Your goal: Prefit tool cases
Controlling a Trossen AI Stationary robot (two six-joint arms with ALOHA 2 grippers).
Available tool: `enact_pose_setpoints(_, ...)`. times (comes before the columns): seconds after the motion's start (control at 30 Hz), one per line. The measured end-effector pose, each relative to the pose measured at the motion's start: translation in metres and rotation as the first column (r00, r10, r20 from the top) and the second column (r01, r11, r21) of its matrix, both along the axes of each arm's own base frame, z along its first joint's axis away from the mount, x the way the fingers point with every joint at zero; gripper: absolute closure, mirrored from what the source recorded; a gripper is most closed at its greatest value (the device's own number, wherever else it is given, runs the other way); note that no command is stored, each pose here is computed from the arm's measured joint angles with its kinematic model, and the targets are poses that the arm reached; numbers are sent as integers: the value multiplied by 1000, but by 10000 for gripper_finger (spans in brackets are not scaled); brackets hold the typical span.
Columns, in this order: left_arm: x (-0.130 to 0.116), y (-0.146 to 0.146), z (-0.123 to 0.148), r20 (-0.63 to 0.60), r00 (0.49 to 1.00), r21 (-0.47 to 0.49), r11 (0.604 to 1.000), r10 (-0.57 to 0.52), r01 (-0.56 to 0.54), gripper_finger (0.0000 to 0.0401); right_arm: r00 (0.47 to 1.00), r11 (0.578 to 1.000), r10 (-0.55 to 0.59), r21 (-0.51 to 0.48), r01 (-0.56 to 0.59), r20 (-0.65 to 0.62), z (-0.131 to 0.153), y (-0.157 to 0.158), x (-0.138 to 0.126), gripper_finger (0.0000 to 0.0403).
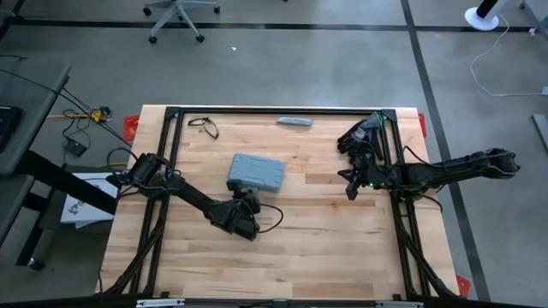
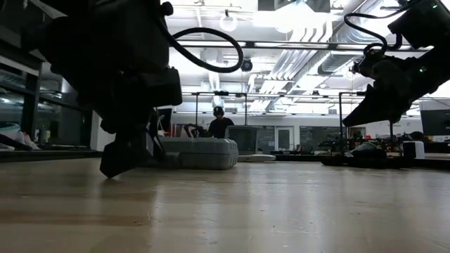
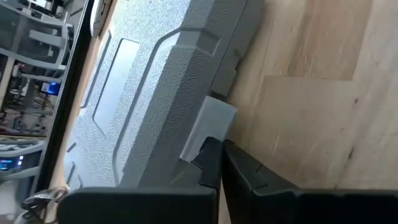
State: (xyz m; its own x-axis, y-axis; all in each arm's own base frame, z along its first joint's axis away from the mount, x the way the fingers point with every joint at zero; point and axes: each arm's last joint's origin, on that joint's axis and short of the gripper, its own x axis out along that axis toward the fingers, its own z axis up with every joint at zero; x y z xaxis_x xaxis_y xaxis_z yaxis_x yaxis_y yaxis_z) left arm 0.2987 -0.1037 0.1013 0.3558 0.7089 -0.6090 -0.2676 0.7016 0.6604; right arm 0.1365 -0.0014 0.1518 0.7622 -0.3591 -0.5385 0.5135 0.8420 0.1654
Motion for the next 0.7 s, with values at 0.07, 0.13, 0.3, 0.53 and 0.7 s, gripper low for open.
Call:
enact_pose_setpoints(0.07,1,-1,2,-12,1000,15,1000,-4,5,401,1000,1000,0,-4,0,0,0,1,0,403)
enact_pose_setpoints(0.13,2,-1,4,-21,1000,32,999,-10,11,401,1000,1000,-1,-8,1,1,0,1,0,403)
enact_pose_setpoints(0.3,6,-2,8,-4,1000,72,997,-19,19,401,1000,1000,7,-10,-7,1,0,2,0,403)
enact_pose_setpoints(0.53,11,-2,30,50,998,101,995,-24,19,401,1000,1000,13,-11,-13,1,0,3,0,403)
enact_pose_setpoints(0.7,9,2,50,85,996,127,992,-31,20,401,1000,1000,3,-18,-3,2,0,3,0,403)
